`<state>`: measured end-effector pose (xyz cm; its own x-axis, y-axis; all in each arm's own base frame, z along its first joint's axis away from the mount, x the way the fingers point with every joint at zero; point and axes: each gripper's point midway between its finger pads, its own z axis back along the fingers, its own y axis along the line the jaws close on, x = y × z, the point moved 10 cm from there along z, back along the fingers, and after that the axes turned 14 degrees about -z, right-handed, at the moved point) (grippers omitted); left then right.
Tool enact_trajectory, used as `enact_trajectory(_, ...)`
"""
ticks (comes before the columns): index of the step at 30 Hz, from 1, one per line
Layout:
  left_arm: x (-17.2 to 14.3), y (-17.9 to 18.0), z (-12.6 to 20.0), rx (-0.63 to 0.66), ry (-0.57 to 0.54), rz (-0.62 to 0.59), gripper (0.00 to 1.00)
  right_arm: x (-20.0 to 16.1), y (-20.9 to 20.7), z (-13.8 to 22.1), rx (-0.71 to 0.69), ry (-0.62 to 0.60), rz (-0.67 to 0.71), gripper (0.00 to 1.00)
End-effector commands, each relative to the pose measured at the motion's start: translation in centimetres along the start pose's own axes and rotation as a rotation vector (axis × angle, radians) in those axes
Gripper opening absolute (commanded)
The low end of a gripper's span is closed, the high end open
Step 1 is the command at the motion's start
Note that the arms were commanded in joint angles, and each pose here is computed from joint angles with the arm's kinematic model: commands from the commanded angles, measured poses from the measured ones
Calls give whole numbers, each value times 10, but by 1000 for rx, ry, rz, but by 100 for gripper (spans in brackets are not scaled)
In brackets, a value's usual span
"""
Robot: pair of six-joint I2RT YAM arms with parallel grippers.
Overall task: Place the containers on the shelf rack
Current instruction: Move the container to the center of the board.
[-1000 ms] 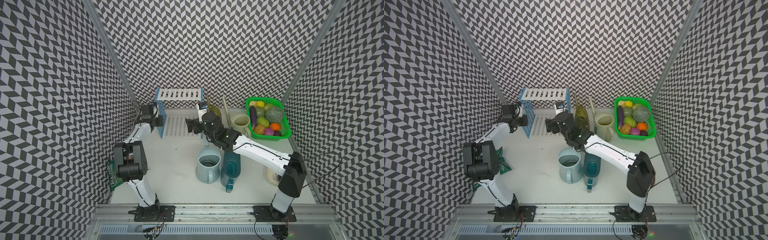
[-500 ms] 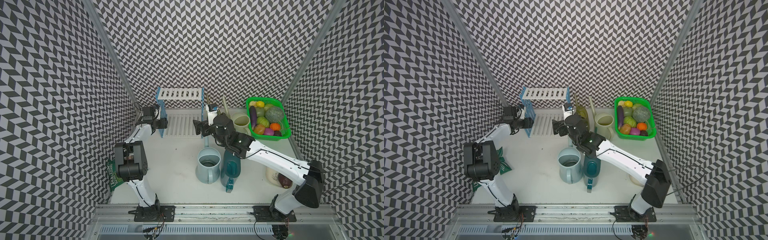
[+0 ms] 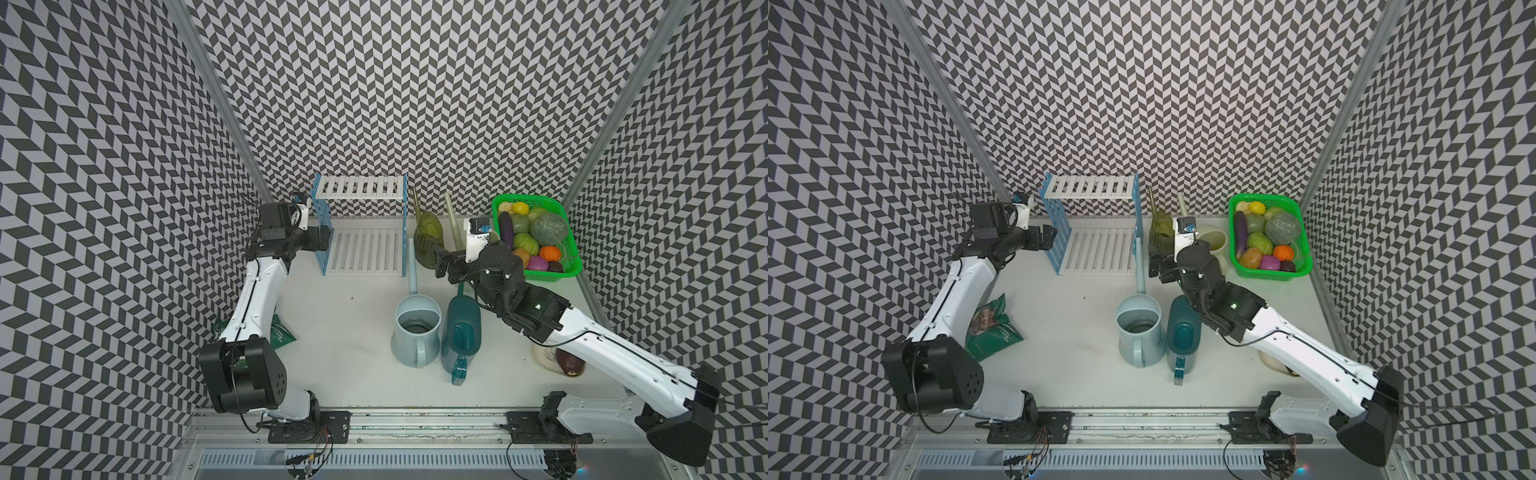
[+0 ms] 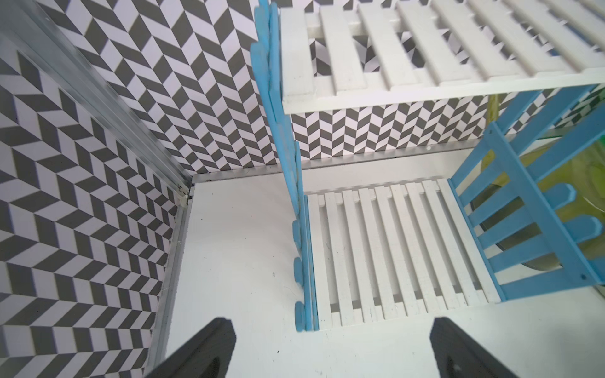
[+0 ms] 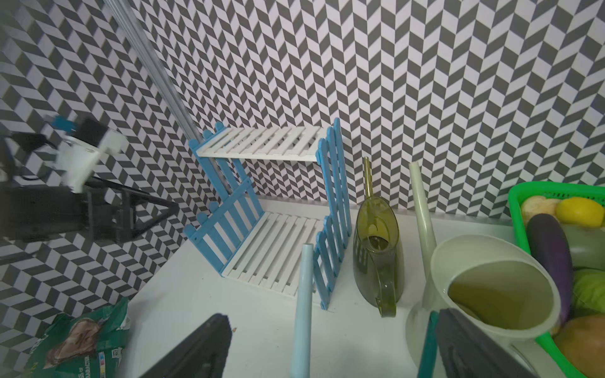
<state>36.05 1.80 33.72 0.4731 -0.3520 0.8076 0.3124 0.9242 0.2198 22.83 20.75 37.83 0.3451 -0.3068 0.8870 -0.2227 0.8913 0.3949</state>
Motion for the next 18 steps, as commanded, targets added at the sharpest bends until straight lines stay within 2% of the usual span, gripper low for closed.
enact_trajectory(1,5,-28,21,-146,64,-64,100,-1,-9,6,-18,24,-8,100)
enact_trajectory(7,2,-94,40,-360,183,-134,97,-7,-21,6,-30,52,-16,100)
enact_trajectory(14,14,-158,61,-611,177,-302,85,-12,-25,4,-29,64,-32,100)
enact_trajectory(18,12,-179,68,-734,192,-420,85,-12,-27,6,-40,65,-29,100)
